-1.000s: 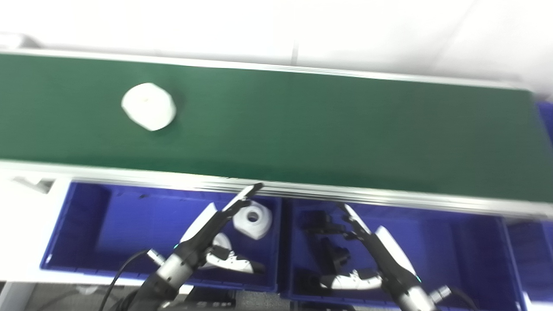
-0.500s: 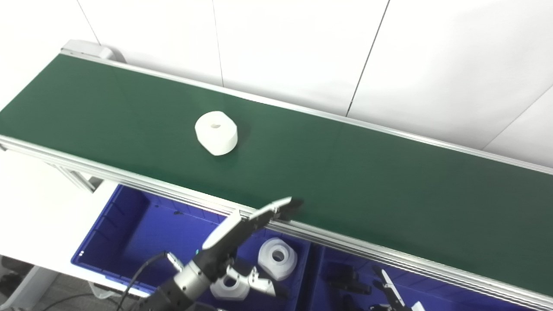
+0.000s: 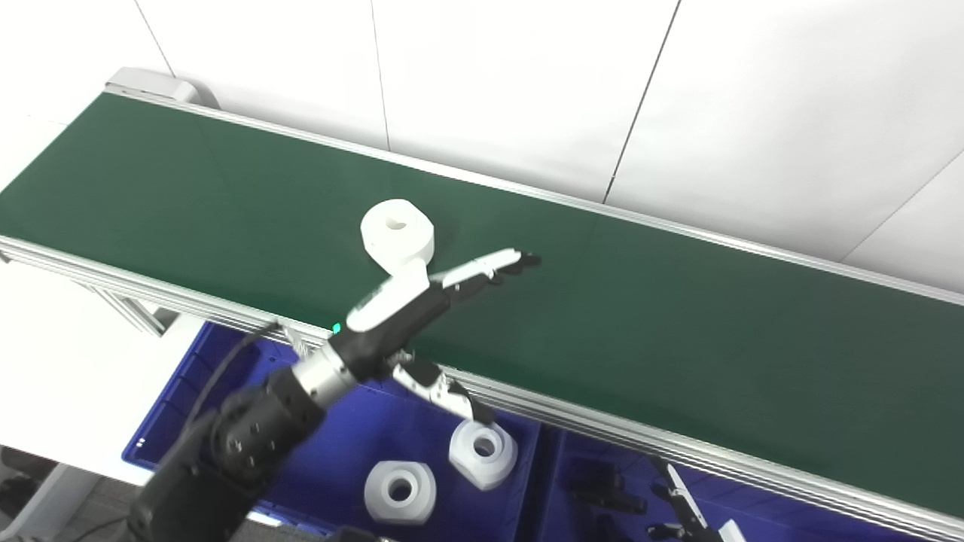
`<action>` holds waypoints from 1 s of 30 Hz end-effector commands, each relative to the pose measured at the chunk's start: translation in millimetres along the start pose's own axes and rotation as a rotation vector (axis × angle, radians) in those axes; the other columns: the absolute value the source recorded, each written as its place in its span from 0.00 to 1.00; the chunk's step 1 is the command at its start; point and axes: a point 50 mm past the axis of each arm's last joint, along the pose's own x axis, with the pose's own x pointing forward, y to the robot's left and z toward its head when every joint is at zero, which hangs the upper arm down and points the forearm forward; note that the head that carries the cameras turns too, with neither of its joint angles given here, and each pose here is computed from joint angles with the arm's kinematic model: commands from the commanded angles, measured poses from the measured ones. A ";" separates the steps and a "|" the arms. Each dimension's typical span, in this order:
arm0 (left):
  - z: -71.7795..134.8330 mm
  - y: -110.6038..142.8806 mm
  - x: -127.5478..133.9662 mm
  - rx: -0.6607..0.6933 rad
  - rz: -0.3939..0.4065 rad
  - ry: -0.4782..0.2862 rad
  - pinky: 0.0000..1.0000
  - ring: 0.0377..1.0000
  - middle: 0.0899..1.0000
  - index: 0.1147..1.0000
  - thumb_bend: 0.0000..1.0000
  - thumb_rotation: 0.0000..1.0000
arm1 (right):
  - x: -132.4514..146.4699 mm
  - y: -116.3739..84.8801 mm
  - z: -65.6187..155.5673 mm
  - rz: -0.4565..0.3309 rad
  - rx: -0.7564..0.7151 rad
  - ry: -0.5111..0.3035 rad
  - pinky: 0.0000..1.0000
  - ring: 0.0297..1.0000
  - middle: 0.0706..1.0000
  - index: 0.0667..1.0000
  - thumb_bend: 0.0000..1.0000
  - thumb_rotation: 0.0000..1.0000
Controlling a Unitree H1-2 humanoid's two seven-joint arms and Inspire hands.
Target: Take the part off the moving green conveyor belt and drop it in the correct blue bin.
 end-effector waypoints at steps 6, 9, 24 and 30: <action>1.6 52.2 31.6 0.103 -0.001 0.005 0.83 0.91 0.95 0.92 0.71 0.03 | 2.7 -3.2 6.4 -0.021 -0.021 -0.085 0.72 0.94 1.00 1.00 0.90 0.24; 1.0 67.9 42.4 0.152 -0.001 0.046 0.82 0.92 0.96 0.93 0.73 0.03 | 3.4 -3.4 5.6 -0.020 -0.030 -0.090 0.74 0.93 0.98 1.00 0.89 0.25; -24.4 99.5 80.6 0.633 -0.138 0.166 0.91 0.94 0.95 0.92 0.84 0.03 | 7.9 -1.6 3.8 -0.019 -0.022 -0.084 0.74 0.92 0.97 1.00 0.88 0.20; -44.3 95.2 97.7 0.707 -0.225 0.220 0.92 0.95 0.96 0.92 0.84 0.04 | 10.0 -1.7 4.2 -0.024 -0.036 -0.088 0.68 0.90 0.97 1.00 0.88 0.20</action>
